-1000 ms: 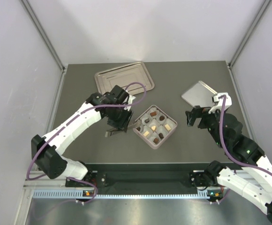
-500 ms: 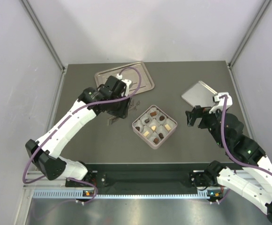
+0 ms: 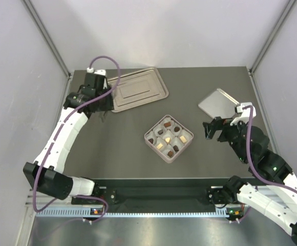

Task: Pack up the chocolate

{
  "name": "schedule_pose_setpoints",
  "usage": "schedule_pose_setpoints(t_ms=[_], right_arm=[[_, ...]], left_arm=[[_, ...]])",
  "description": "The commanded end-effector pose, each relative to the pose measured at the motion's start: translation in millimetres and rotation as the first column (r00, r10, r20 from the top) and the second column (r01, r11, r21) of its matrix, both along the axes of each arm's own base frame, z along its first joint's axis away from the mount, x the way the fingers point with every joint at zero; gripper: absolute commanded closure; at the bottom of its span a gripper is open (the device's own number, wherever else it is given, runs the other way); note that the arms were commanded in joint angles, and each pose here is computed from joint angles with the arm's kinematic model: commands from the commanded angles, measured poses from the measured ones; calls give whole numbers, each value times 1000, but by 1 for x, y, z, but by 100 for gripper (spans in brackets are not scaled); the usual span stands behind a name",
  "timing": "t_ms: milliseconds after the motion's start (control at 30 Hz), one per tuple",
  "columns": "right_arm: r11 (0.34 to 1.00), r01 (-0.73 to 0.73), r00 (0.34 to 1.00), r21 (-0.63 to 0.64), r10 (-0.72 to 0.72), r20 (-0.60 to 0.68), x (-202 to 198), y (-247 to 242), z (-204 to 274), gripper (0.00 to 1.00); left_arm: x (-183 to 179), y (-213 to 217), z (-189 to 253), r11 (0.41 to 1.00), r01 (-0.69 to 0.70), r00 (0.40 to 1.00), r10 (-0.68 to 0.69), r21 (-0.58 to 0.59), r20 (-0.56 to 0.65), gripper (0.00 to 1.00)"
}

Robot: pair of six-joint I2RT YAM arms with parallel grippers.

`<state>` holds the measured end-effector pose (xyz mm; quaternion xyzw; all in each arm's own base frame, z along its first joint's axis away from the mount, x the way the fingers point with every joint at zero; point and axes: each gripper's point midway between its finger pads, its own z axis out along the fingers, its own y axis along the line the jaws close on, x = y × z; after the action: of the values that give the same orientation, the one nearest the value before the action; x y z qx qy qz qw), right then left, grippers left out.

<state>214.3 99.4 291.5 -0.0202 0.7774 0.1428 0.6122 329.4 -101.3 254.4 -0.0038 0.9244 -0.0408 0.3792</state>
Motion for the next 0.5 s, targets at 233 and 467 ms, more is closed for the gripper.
schedule_pose_setpoints(t_ms=[233, 467], right_arm=[[998, -32, 999, 46, 31, 37, -3, 4, 6, 0], [998, -42, 999, 52, 40, 33, -2, 7, 0, 0]], left_arm=[[47, 90, -21, 954, -300, 949, 299, 0, 95, 51], [65, 132, -73, 915, -399, 917, 399, 54, 8, 52]])
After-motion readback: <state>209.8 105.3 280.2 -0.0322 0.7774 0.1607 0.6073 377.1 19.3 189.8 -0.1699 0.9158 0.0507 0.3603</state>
